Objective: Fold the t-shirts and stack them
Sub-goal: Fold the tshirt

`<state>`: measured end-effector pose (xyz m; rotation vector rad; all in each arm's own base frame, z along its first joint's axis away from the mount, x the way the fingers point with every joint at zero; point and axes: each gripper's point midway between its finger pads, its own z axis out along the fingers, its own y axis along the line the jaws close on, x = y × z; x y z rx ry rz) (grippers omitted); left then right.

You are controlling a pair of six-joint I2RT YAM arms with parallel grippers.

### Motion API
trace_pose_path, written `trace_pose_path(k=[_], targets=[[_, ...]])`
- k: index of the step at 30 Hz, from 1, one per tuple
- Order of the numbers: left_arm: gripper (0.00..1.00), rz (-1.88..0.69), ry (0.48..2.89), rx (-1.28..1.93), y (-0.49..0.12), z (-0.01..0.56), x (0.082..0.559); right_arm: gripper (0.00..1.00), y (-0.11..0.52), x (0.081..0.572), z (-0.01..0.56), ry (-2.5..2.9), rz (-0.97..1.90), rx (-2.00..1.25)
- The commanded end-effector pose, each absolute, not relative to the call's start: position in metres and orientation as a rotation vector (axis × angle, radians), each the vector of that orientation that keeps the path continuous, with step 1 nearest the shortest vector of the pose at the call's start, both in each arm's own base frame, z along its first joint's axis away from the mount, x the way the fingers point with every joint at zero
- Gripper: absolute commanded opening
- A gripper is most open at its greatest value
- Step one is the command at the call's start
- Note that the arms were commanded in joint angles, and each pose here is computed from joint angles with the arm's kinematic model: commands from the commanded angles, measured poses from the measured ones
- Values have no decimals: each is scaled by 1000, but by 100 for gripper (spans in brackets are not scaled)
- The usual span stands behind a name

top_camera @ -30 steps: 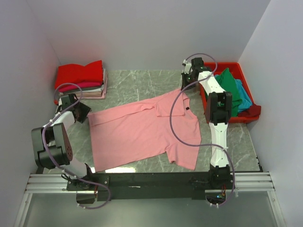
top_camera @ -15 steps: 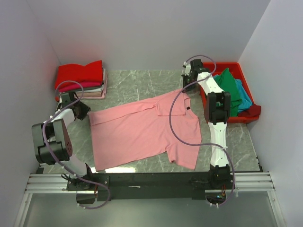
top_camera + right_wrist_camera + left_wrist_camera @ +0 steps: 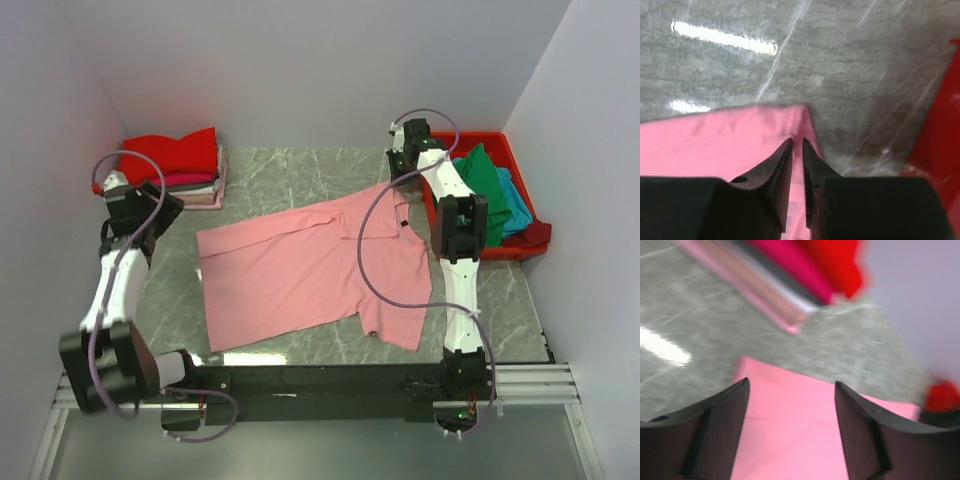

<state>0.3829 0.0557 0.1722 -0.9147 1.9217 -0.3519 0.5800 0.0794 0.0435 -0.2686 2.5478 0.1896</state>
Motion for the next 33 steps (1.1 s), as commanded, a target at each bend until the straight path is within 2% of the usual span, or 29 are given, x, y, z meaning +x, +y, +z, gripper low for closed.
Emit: trace_pose_path(k=[1, 2, 3, 5, 6, 9, 11, 12, 14, 15, 16, 17, 19, 20, 21, 22, 24, 28, 33], targets=[[76, -559, 1826, -788, 22, 225, 360, 28, 92, 585, 101, 2414, 144, -387], [77, -611, 1824, -778, 13, 229, 350, 34, 96, 581, 108, 2398, 137, -433], [77, -670, 1836, -794, 4, 229, 344, 46, 101, 577, 133, 2354, 132, -463], [77, -780, 1922, -825, -17, 213, 324, 52, 114, 563, 142, 2337, 136, -546], [75, -810, 1937, -834, -25, 211, 314, 58, 117, 556, 169, 2287, 135, -566], [74, -824, 2043, -867, -49, 195, 285, 62, 134, 517, 195, 2242, 221, -698], [74, -790, 2142, -905, -76, 176, 264, 63, 160, 474, 234, 2108, 420, -889], [74, -780, 2186, -914, -87, 168, 256, 63, 166, 446, 220, 2122, 502, -962], [73, -675, 2298, -1005, -103, 143, 236, 63, 186, 404, 230, 1962, 669, -1149], [73, -574, 2394, -1072, -101, 125, 214, 64, 187, 369, 229, 1920, 718, -1202], [72, -523, 2463, -1069, -109, 117, 199, 64, 189, 358, 231, 1825, 710, -1269], [72, -414, 2445, -1176, -101, 109, 194, 65, 194, 330, 251, 1700, 739, -1308], [71, -292, 2539, -1224, -102, 93, 162, 73, 195, 298, 220, 1646, 757, -1384], [64, -293, 2525, -1304, -104, 91, 154, 77, 194, 282, 226, 1600, 732, -1401], [56, -303, 2547, -1304, -109, 88, 144, 78, 193, 267, 206, 1626, 748, -1425], [46, -298, 2559, -1328, -109, 79, 134, 78, 191, 259, 200, 1628, 740, -1441], [41, -345, 2503, -1415, -109, 79, 126, 78, 186, 243, 188, 1653, 748, -1441], [42, -271, 2460, -1536, -92, 57, 106, 78, 179, 229, 174, 1693, 743, -1434], [48, -172, 2480, -1529, -90, 46, 111, 78, 176, 230, 175, 1704, 730, -1396]])
